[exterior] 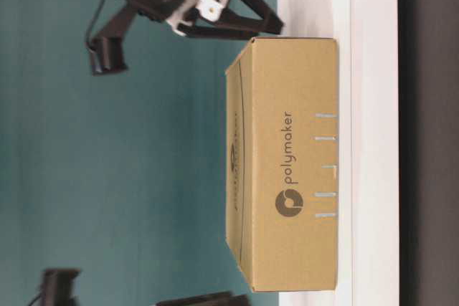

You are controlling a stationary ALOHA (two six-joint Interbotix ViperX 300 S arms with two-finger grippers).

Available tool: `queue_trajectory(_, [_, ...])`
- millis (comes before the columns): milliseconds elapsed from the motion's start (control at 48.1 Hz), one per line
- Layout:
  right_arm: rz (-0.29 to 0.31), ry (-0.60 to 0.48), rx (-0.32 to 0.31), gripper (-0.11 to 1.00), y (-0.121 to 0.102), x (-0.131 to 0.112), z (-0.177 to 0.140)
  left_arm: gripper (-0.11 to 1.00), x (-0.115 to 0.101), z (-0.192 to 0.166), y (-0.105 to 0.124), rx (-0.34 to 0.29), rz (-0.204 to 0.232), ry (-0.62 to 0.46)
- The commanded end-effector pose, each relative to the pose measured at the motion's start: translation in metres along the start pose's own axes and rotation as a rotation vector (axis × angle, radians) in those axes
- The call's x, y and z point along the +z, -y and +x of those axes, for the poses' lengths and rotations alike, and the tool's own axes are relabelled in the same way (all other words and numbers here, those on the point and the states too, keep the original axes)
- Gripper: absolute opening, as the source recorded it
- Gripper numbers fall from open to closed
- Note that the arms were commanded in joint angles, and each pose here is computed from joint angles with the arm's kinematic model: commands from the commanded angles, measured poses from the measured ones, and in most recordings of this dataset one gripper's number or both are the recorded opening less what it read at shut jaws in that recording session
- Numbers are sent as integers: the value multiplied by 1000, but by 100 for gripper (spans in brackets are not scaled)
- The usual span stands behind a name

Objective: Place the cardboard box on the stand after clamping it between your arms.

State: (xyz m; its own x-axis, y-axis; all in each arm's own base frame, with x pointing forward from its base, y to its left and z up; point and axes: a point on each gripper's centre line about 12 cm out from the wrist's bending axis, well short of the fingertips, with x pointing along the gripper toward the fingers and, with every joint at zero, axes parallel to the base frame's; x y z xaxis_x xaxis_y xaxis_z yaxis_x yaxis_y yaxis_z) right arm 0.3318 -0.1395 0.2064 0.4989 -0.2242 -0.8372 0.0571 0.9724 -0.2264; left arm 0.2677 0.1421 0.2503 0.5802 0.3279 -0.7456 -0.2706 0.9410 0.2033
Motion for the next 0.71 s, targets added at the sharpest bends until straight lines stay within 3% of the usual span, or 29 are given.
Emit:
queue_trajectory(0, [16,51,-17,82,1,5,-17,80,8,-23,-2,20,0,76])
queue_trajectory(146, [56,106,-18,82,-4,2,-41,80,6,-52,9,13,2,166])
queue_trajectory(333, [100,189,-12,82,-22,-10,-69,80,-4,-84,35,-49,-4,267])
queue_trajectory(499, [148,323,-15,82,-38,-23,-91,80,-11,-110,47,-96,-53,358])
queue_trajectory(686, [179,505,-14,82,-51,-30,-122,80,-18,-129,62,-160,-44,458])
